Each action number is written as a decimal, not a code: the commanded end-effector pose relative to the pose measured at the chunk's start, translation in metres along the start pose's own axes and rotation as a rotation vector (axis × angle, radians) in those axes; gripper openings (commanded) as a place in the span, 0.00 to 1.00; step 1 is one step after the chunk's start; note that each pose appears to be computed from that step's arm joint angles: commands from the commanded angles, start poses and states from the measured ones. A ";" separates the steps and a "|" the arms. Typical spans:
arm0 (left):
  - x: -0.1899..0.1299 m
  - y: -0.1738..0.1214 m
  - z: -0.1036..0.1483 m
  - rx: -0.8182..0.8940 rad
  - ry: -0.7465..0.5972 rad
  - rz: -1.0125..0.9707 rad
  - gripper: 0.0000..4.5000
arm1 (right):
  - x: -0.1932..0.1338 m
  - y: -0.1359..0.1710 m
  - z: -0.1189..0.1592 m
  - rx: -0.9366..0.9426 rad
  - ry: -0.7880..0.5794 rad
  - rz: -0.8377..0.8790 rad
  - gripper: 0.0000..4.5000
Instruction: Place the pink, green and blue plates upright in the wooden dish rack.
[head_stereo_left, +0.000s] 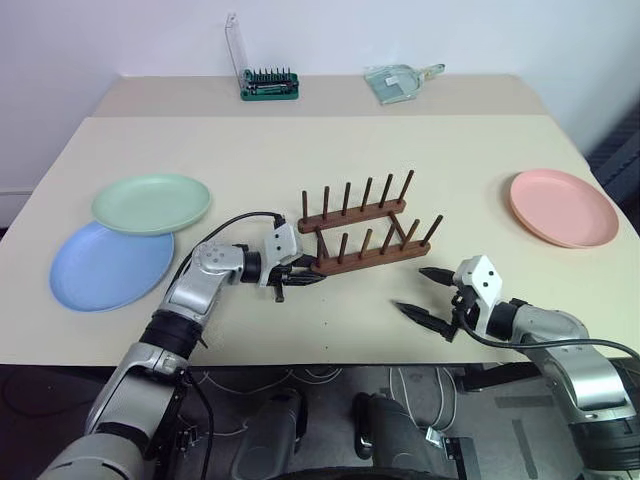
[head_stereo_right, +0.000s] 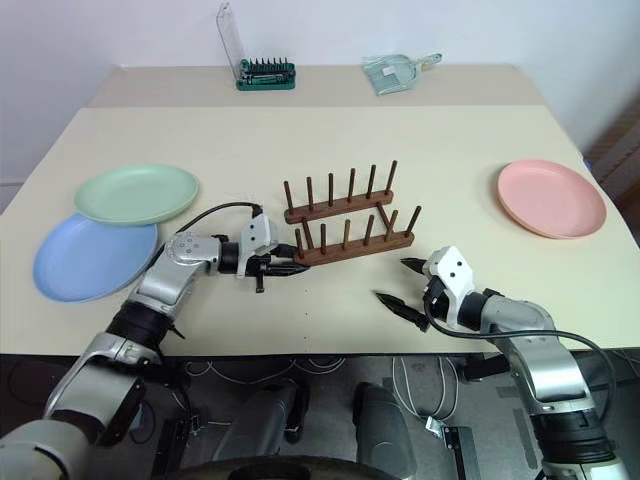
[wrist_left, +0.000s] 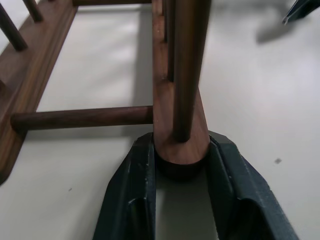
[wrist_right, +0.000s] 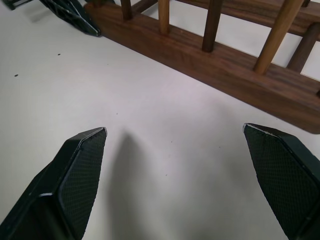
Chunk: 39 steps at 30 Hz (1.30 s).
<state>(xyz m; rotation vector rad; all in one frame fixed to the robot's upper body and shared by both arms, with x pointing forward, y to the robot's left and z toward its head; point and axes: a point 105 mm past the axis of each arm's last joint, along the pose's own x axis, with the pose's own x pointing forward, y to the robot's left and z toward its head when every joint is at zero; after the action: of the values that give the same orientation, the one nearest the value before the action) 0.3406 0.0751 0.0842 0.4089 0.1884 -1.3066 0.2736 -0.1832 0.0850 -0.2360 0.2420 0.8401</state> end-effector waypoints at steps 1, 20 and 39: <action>-0.001 0.003 0.001 0.019 -0.004 0.023 0.71 | -0.005 -0.003 0.013 -0.050 -0.034 -0.024 1.00; -0.008 -0.058 0.001 -0.123 0.008 -0.023 0.00 | 0.013 -0.037 0.006 -0.163 0.081 -0.150 0.00; 0.004 0.019 -0.021 -0.098 0.028 0.459 0.00 | 0.056 -0.063 0.022 -0.266 0.049 -0.210 0.00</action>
<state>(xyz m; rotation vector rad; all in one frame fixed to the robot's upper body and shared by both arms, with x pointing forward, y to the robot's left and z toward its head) 0.3535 0.0661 0.0776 0.3383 0.1197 -0.9222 0.3548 -0.1801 0.0869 -0.5045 0.1888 0.6676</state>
